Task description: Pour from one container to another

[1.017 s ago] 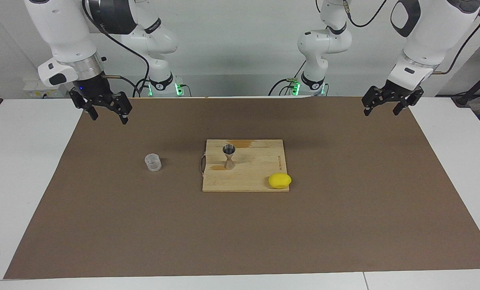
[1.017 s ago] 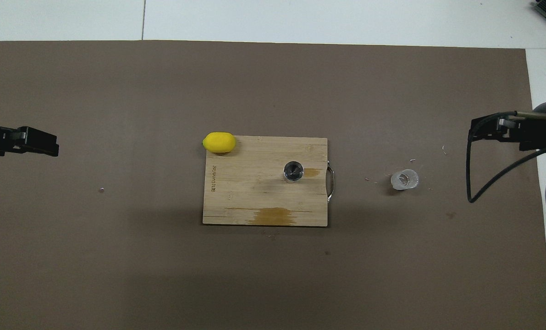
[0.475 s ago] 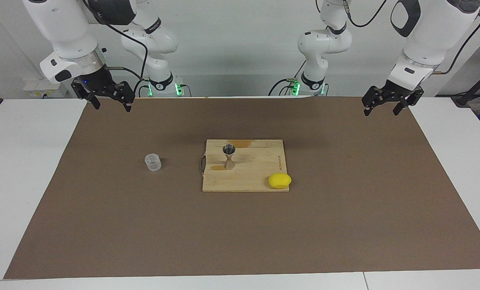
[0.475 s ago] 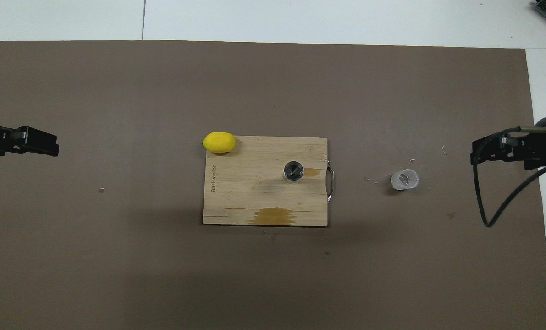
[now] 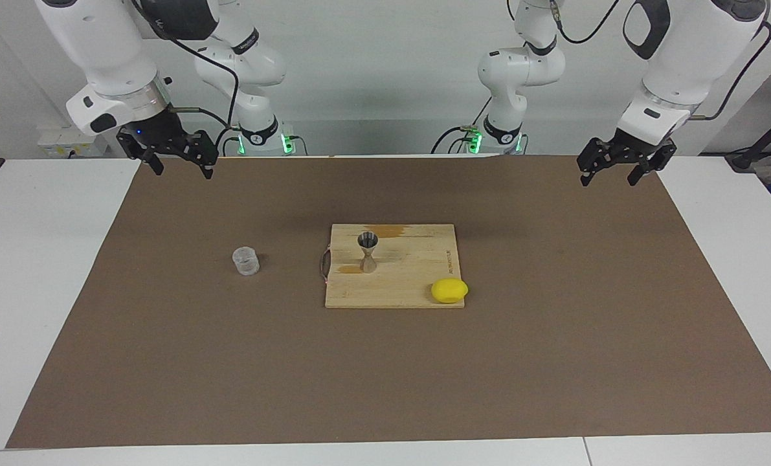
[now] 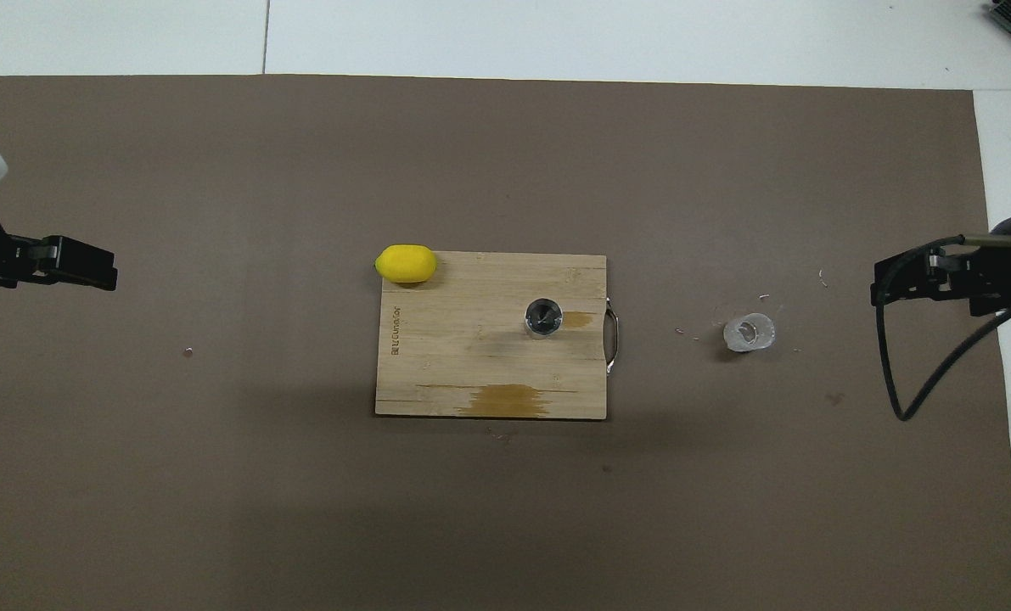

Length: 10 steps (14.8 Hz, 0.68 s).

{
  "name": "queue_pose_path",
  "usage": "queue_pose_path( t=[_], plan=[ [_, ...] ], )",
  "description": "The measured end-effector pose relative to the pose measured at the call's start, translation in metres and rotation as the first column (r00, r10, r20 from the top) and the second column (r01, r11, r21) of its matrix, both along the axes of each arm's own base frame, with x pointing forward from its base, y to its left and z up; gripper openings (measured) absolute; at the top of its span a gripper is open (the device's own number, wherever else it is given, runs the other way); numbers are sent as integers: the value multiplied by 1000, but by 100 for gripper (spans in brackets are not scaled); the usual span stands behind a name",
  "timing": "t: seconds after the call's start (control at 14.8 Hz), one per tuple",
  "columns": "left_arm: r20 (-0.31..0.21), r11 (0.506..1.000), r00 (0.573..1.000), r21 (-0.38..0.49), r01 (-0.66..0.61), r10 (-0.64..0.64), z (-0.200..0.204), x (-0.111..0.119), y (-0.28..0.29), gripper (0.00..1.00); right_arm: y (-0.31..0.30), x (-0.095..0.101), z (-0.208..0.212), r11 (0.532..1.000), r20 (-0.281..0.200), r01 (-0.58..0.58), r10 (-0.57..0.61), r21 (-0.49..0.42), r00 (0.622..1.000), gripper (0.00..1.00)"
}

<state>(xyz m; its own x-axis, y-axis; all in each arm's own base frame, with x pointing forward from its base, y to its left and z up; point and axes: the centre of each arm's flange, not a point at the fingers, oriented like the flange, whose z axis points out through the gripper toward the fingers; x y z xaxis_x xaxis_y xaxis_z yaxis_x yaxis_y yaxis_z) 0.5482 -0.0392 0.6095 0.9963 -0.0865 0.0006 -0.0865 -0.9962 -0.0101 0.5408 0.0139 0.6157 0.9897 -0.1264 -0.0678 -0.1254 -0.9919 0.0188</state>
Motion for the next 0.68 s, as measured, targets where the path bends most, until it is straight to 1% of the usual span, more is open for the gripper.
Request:
queue_pose_path(
  t=[0.14, 0.34, 0.68],
  plan=[
    [0, 1000, 1000, 0, 0, 0, 0, 0, 0, 100, -1, 0, 0, 1000, 2, 2, -2, 0, 1000, 100],
    [0, 1000, 1000, 0, 0, 0, 0, 0, 0, 100, 0, 4, 3, 1000, 37, -1, 1, -1, 999, 100],
    [0, 1000, 1000, 0, -1, 1, 0, 0, 0, 100, -5, 5, 2, 1000, 38, 8, -8, -1, 999, 100]
  ],
)
